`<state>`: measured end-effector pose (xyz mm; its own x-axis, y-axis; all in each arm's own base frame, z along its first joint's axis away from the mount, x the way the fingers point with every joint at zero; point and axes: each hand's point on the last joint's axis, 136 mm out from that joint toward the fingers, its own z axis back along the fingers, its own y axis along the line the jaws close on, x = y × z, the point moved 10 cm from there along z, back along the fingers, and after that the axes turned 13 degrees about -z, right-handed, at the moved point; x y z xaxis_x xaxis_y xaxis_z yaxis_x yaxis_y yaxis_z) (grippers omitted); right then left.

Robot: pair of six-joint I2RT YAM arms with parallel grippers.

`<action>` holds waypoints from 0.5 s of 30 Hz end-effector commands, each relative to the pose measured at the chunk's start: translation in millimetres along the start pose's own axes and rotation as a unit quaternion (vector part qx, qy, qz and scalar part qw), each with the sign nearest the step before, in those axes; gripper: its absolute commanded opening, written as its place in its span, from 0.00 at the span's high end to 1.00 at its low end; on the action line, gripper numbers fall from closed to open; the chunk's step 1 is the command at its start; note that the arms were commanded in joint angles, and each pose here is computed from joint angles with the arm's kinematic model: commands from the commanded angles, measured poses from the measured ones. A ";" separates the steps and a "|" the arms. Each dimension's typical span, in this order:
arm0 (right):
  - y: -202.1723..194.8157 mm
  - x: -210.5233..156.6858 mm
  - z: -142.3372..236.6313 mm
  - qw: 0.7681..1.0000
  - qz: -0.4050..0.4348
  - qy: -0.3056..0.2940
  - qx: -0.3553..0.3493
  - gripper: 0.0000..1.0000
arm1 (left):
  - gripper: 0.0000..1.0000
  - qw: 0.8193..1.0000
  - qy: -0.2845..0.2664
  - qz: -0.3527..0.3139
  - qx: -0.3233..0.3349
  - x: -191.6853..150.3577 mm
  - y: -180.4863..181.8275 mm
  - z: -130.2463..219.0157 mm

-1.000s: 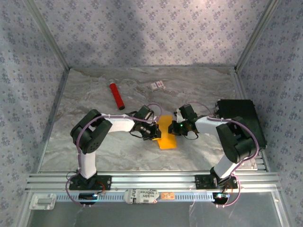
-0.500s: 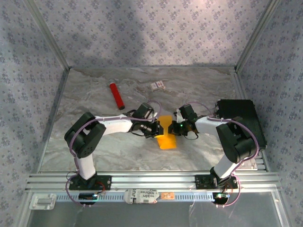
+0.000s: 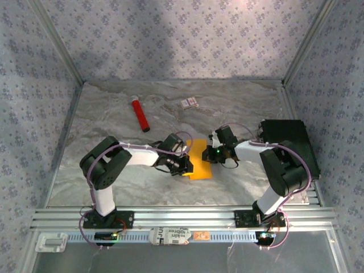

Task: Fold a paper plane with a square sheet of paper (pick it up from the middle)
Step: First fold the square sheet of paper in half at the center of the table.

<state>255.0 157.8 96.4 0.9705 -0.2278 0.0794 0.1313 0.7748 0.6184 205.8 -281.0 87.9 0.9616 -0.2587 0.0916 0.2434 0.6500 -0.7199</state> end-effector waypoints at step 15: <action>-28.9 -17.7 -5.3 0.996 -0.040 0.027 -0.072 1.00 | 0.91 0.998 -0.050 0.007 -0.034 -3.2 -24.6 6.1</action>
<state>254.8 157.6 96.3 0.9702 -0.2285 0.0813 0.1303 0.7738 0.6198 199.7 -288.1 111.1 0.9694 -0.1961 0.1475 0.2383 0.6090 -0.7565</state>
